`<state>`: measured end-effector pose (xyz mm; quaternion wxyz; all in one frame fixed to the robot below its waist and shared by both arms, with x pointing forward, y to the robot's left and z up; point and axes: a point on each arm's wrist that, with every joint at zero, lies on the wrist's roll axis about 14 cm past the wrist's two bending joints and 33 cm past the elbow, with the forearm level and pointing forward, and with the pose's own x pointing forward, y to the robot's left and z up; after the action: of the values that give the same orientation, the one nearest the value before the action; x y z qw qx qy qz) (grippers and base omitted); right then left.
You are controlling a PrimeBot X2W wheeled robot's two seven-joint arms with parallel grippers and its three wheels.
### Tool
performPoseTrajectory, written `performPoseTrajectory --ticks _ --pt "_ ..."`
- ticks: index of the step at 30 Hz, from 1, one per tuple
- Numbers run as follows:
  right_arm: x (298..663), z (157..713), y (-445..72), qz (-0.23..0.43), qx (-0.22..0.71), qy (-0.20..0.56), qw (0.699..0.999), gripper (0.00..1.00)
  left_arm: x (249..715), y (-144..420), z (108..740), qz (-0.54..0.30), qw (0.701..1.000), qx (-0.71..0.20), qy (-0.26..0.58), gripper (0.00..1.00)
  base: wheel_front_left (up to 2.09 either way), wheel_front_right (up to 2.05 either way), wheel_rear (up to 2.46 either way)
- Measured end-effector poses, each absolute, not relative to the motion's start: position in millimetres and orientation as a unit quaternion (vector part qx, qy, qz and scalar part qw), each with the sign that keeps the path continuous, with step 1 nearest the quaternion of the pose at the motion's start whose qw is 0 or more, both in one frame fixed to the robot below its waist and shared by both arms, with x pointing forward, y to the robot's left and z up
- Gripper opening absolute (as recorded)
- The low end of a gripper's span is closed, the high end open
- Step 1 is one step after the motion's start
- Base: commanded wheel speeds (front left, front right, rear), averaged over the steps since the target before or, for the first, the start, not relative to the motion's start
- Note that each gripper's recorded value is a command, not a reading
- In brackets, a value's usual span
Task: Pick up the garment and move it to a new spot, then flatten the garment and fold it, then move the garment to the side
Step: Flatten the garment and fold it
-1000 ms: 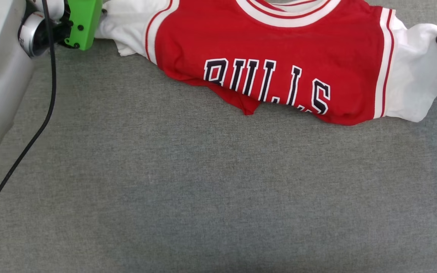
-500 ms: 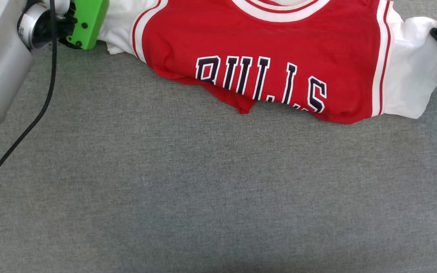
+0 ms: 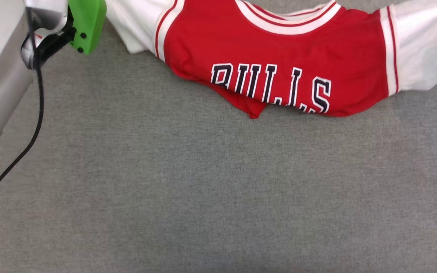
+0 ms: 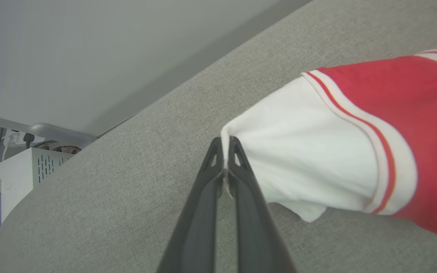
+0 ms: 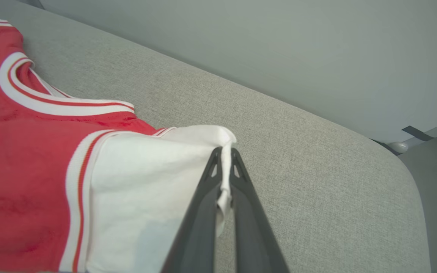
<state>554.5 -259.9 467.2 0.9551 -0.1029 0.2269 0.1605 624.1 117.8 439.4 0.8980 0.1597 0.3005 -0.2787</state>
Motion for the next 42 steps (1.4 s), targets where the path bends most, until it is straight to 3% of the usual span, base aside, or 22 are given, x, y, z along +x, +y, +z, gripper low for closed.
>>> performPoseTrajectory --ticks 9,22,42 --pt "562 555 -257 0.15 -0.097 0.104 0.978 0.0 616 114 569 -0.284 0.938 0.174 0.093 0.0 0.0 0.0 0.0" --pt "563 681 -246 0.144 -0.106 -0.046 0.983 0.0 576 126 718 -0.244 0.946 0.195 -0.083 0.0 0.0 0.0 0.0" --pt "674 799 -221 0.076 -0.182 -0.195 0.961 0.0 684 124 797 -0.181 0.949 0.149 -0.21 0.0 0.0 0.0 0.0"
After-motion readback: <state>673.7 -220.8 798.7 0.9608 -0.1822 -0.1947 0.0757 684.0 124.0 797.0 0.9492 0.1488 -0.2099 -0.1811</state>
